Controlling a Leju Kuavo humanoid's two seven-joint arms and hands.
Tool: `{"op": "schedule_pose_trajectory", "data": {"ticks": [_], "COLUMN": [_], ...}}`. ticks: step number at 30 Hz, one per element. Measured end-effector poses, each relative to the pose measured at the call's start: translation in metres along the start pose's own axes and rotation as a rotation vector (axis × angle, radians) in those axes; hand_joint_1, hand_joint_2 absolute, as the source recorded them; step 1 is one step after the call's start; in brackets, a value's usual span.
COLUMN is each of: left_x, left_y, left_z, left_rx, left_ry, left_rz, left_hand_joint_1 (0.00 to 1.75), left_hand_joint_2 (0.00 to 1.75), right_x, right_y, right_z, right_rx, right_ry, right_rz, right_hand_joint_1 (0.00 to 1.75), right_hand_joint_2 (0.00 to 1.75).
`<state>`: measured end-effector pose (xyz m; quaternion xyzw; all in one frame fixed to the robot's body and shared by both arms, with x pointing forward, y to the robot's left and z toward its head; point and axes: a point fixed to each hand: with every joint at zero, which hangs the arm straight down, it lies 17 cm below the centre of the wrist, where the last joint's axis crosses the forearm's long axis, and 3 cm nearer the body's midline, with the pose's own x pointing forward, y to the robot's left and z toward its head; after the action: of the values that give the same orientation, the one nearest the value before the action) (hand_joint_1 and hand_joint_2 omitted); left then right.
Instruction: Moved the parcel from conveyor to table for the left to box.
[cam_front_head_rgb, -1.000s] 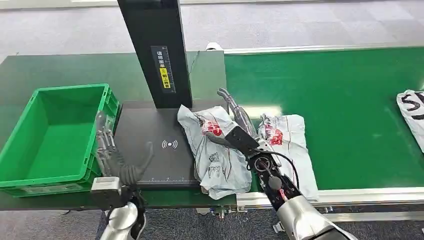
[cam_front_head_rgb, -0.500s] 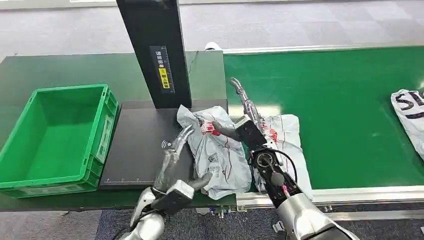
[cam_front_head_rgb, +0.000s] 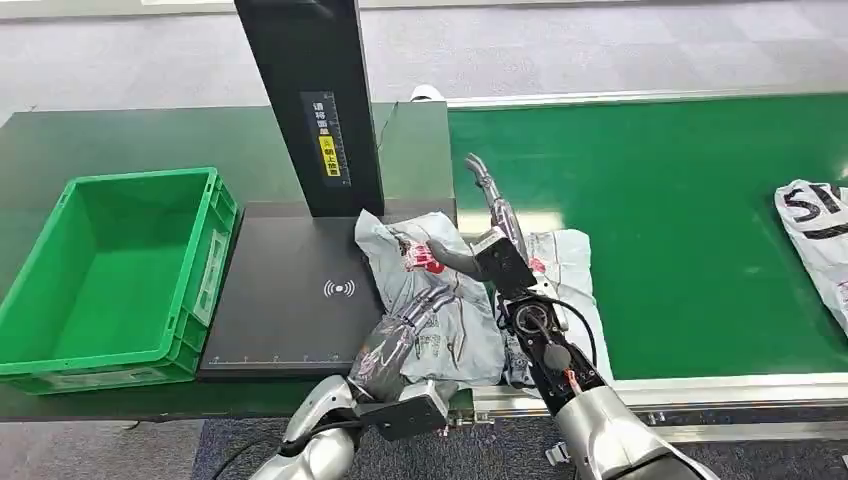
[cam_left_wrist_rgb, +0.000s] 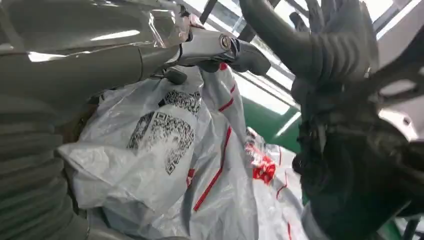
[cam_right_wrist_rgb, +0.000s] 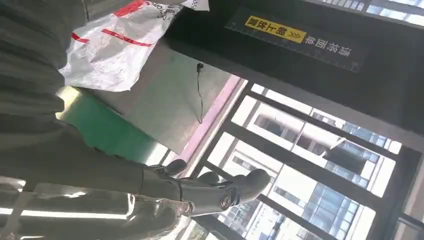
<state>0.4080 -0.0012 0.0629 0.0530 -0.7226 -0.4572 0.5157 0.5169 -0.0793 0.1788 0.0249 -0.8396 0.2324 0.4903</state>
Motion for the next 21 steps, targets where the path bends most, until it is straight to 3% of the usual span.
{"op": "schedule_pose_trajectory", "data": {"ticks": [10, 17, 18, 19, 20, 21], "left_x": [-0.014, -0.052, -0.053, -0.055, -0.057, -0.059], "left_y": [-0.015, -0.025, -0.026, -0.028, -0.030, -0.033], "left_z": [0.004, 0.012, 0.013, 0.014, 0.015, 0.017], "left_rx": [-0.061, -0.110, -0.116, -0.123, -0.135, -0.149], "left_ry": [0.050, 0.180, 0.184, 0.188, 0.191, 0.197], "left_rz": [-0.061, -0.296, -0.314, -0.326, -0.338, -0.357], "left_hand_joint_1": [0.00, 0.00, 0.23, 0.73, 1.52, 1.68], "left_hand_joint_2": [1.75, 1.75, 1.75, 1.75, 1.75, 1.75], "right_x": [0.000, -0.001, -0.002, -0.002, -0.002, -0.001], "right_y": [-0.002, -0.004, -0.004, -0.004, -0.004, -0.004], "right_z": [0.005, 0.008, 0.008, 0.009, 0.010, 0.010], "right_rx": [-0.008, -0.014, -0.014, -0.014, -0.015, -0.016], "right_ry": [0.000, 0.005, 0.005, 0.006, 0.005, 0.004], "right_rz": [-0.003, -0.007, -0.008, -0.010, -0.012, -0.015], "right_hand_joint_1": [0.00, 0.00, 0.00, 0.00, 0.00, 0.00], "right_hand_joint_2": [1.75, 1.75, 1.75, 1.75, 1.75, 1.75]}}
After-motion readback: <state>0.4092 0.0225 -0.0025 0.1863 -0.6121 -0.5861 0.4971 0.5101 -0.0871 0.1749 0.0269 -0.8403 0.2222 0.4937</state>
